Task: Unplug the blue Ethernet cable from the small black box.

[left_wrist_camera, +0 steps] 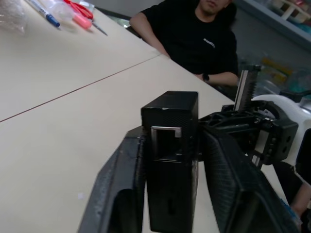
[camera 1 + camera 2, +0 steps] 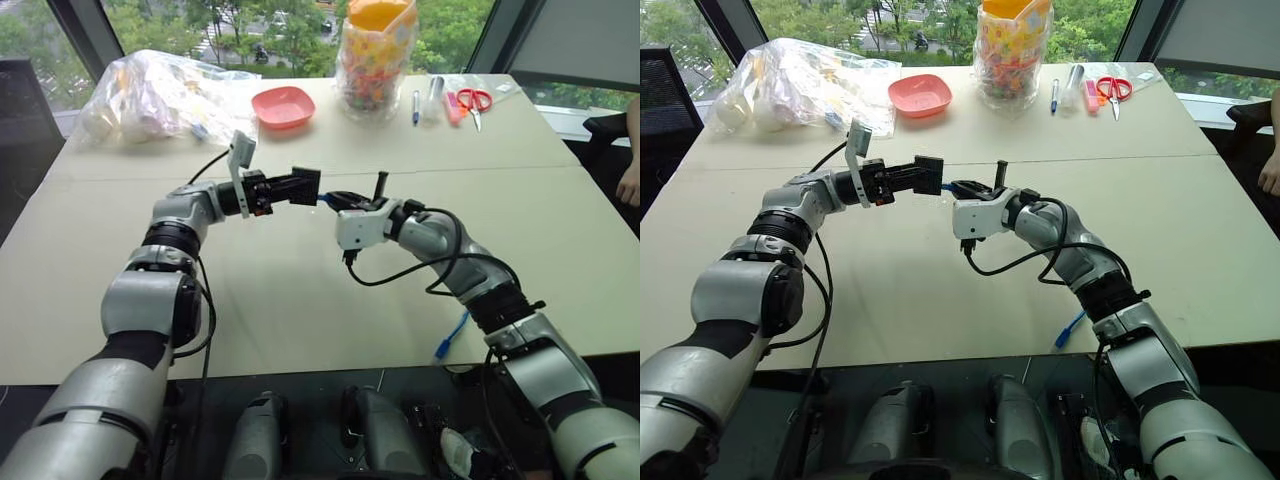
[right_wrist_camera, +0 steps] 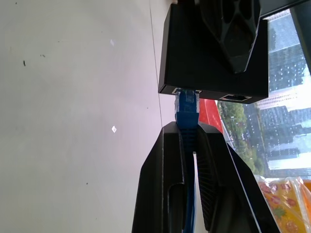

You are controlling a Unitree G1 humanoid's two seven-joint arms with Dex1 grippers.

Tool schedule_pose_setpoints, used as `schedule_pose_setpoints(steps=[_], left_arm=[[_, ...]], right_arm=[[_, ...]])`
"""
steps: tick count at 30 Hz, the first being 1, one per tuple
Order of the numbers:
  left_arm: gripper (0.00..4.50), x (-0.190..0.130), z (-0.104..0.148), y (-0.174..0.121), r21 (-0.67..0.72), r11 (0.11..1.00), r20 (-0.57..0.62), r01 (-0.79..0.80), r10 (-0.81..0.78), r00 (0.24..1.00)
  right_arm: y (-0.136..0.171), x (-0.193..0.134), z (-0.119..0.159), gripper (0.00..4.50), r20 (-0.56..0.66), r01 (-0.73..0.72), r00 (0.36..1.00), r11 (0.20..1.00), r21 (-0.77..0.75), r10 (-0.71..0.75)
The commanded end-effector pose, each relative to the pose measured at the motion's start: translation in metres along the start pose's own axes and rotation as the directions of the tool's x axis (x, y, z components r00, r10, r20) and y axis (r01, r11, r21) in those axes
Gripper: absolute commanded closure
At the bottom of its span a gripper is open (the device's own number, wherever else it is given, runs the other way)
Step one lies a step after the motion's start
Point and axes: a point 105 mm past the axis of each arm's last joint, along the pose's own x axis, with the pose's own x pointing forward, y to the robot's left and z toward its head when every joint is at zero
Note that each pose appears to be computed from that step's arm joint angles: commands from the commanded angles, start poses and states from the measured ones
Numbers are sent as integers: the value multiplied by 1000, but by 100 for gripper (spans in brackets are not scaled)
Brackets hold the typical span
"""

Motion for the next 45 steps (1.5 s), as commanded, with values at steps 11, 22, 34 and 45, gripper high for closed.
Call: schedule_pose_setpoints(steps=[11, 22, 34, 45], left_arm=[[399, -29, 37, 2, -178, 983, 278, 38, 13, 961], [399, -16, 21, -47, -339, 867, 378, 367, -232, 897], [399, -9, 16, -61, -360, 853, 395, 379, -229, 890], [399, -8, 16, -62, -357, 852, 401, 383, -230, 887]], right_arm=[[-20, -45, 13, 118, -53, 179, 953, 413, 893, -299], [-28, -54, 66, 118, 81, -219, 896, -276, 936, -436], [-36, -54, 74, 118, 111, -309, 866, -346, 886, -488], [-33, -47, 77, 338, 124, -323, 870, -361, 875, -478]])
